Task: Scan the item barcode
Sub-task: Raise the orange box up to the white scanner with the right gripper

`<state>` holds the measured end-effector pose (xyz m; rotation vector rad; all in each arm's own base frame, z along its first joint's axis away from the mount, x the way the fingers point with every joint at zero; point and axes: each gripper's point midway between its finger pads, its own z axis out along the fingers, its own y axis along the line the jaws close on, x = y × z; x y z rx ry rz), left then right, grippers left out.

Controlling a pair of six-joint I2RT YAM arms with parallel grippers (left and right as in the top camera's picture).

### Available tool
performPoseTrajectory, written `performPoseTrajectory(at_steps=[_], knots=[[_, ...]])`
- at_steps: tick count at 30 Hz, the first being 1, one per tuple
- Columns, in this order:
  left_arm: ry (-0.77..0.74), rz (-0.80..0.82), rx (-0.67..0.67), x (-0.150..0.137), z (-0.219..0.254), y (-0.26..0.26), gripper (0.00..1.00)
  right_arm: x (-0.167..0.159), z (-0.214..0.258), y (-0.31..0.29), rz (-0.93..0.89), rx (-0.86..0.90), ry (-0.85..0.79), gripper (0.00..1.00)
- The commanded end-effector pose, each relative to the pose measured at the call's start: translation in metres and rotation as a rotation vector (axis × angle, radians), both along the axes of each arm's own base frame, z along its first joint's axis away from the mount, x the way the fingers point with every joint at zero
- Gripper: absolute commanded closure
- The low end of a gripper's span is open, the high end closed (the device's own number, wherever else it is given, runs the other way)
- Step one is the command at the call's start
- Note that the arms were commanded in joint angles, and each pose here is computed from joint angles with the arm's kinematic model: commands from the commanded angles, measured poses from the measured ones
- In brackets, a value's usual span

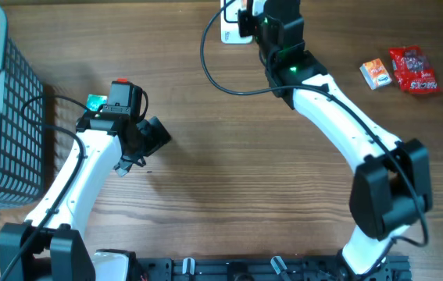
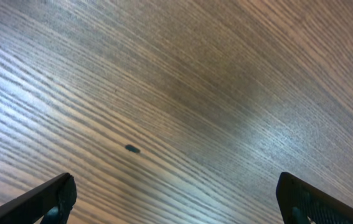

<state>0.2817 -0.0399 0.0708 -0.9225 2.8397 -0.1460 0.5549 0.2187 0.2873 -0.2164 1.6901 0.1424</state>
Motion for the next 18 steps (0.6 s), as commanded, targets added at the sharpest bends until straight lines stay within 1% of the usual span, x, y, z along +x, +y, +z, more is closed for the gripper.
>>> performPoseTrajectory(at_steps=[1, 4, 6, 13, 18], knots=[[-0.008, 0.007, 0.012, -0.001, 0.001, 0.004, 0.0, 0.019, -0.027, 0.006, -0.011, 0.013, -0.036, 0.95], [-0.007, 0.007, 0.012, -0.001, 0.001, 0.004, 0.0, 0.03, -0.028, 0.011, -0.014, 0.101, -0.113, 0.95], [-0.007, 0.007, 0.013, -0.001, 0.001, 0.004, 0.0, 0.035, -0.037, 0.013, -0.016, 0.156, -0.131, 0.96], [-0.007, 0.007, 0.013, -0.001, 0.001, 0.004, 0.0, 0.049, -0.087, 0.02, -0.017, 0.216, -0.146, 0.96], [-0.01, 0.007, 0.013, 0.0, 0.001, 0.004, 0.0, 0.053, -0.107, 0.017, -0.03, 0.231, -0.178, 0.96]])
